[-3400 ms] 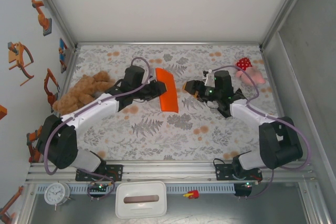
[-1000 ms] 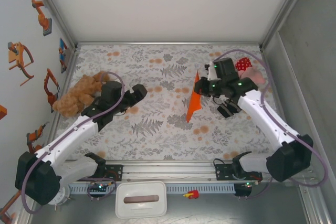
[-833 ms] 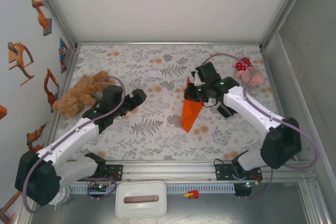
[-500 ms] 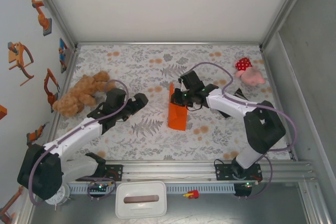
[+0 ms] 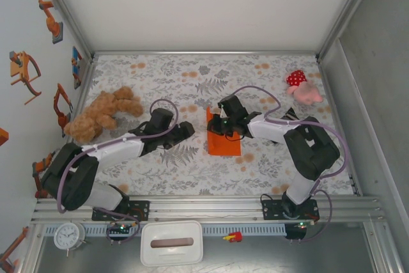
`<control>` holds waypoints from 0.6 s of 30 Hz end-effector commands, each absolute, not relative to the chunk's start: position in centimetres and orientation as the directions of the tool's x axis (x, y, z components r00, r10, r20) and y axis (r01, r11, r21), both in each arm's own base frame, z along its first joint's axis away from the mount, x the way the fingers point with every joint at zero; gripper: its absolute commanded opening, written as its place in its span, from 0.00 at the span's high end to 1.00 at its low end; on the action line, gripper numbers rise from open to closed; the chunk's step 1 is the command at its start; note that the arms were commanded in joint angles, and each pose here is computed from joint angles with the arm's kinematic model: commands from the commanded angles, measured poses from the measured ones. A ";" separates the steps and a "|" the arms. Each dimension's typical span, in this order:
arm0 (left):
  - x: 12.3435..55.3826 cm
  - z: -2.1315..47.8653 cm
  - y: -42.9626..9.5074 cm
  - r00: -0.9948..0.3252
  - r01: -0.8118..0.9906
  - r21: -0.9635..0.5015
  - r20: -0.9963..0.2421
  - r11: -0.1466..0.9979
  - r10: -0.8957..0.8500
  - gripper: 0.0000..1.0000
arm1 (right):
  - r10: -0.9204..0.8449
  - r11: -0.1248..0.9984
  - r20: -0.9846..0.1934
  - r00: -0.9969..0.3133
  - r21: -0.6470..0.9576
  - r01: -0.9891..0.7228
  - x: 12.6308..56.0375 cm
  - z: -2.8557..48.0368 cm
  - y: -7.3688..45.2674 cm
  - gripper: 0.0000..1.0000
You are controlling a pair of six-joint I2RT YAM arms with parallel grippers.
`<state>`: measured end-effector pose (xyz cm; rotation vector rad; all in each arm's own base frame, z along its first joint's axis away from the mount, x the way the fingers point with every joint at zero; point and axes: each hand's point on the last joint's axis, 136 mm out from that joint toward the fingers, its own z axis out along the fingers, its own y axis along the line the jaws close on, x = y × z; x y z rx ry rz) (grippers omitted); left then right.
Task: Fold a paper plane with a square sheet of paper (pick it up from the middle)
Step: First fold in half a square sheet of paper at the center of the table.
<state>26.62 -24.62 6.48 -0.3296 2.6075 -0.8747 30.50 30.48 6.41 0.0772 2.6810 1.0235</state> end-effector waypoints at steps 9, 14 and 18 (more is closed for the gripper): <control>28.8 8.7 -25.9 -0.860 -0.092 -0.686 -0.311 0.722 -0.405 0.19 | 0.186 0.532 -0.235 -0.954 0.840 -0.103 31.1 11.8 31.7 1.00; 28.8 9.2 -26.2 -0.855 -0.083 -0.709 -0.310 0.700 -0.415 0.13 | 0.240 0.404 -0.189 -0.952 0.911 -0.079 31.4 12.2 30.9 1.00; 28.7 8.9 -27.0 -0.870 -0.080 -0.722 -0.287 0.687 -0.402 0.11 | 0.264 0.363 -0.158 -0.952 0.930 -0.054 31.4 10.9 29.8 1.00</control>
